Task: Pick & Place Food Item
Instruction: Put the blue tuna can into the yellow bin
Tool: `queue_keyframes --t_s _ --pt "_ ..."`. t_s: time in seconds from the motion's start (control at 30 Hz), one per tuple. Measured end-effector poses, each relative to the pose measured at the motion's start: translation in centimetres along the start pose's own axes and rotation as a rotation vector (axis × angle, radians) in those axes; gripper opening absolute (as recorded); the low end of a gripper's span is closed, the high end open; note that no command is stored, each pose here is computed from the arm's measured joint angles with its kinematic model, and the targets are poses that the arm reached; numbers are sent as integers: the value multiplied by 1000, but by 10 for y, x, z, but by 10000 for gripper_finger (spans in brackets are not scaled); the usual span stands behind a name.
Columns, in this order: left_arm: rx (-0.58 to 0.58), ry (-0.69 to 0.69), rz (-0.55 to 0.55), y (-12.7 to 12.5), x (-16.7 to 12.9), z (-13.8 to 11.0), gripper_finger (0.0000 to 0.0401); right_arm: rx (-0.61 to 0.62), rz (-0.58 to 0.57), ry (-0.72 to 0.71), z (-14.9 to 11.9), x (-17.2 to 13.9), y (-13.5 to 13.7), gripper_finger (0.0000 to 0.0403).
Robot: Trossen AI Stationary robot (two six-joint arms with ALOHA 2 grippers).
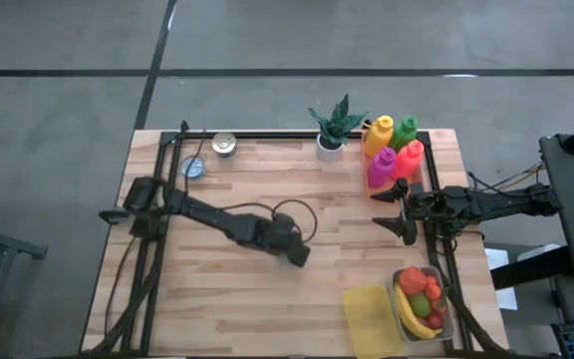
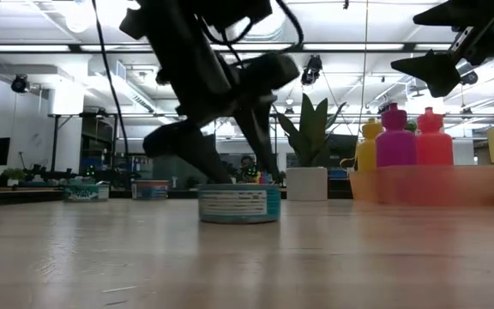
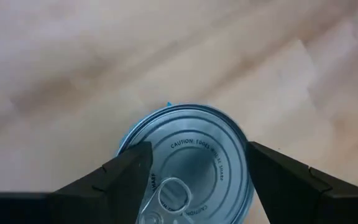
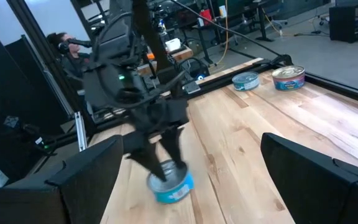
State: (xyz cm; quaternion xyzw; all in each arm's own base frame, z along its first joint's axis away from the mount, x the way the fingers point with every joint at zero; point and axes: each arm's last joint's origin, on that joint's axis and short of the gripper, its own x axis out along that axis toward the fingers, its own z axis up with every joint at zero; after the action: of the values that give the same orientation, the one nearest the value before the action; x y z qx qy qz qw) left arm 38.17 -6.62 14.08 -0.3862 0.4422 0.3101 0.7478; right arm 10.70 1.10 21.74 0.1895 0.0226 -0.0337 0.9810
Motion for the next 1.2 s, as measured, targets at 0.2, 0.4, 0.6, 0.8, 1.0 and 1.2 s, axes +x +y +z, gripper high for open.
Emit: queue_keyframes --t_s 0.2,0.4,0.6,0.8,1.0,1.2 --pt "35 -24 110 22 -3 29 275 0 0 1 0 0 0 378" --pt "39 -14 116 28 -6 40 275 -1 -1 3 0 0 0 378" --pt "27 25 68 28 -33 41 275 -1 -2 5 -1 1 0 378" --pt "-56 18 62 38 -92 44 275 -1 -2 6 -1 1 0 378" --pt "-77 -15 -9 41 -123 47 275 -1 -2 6 -1 1 0 378" --pt "-25 -11 -20 42 -126 47 275 -1 -2 5 -1 1 0 378"
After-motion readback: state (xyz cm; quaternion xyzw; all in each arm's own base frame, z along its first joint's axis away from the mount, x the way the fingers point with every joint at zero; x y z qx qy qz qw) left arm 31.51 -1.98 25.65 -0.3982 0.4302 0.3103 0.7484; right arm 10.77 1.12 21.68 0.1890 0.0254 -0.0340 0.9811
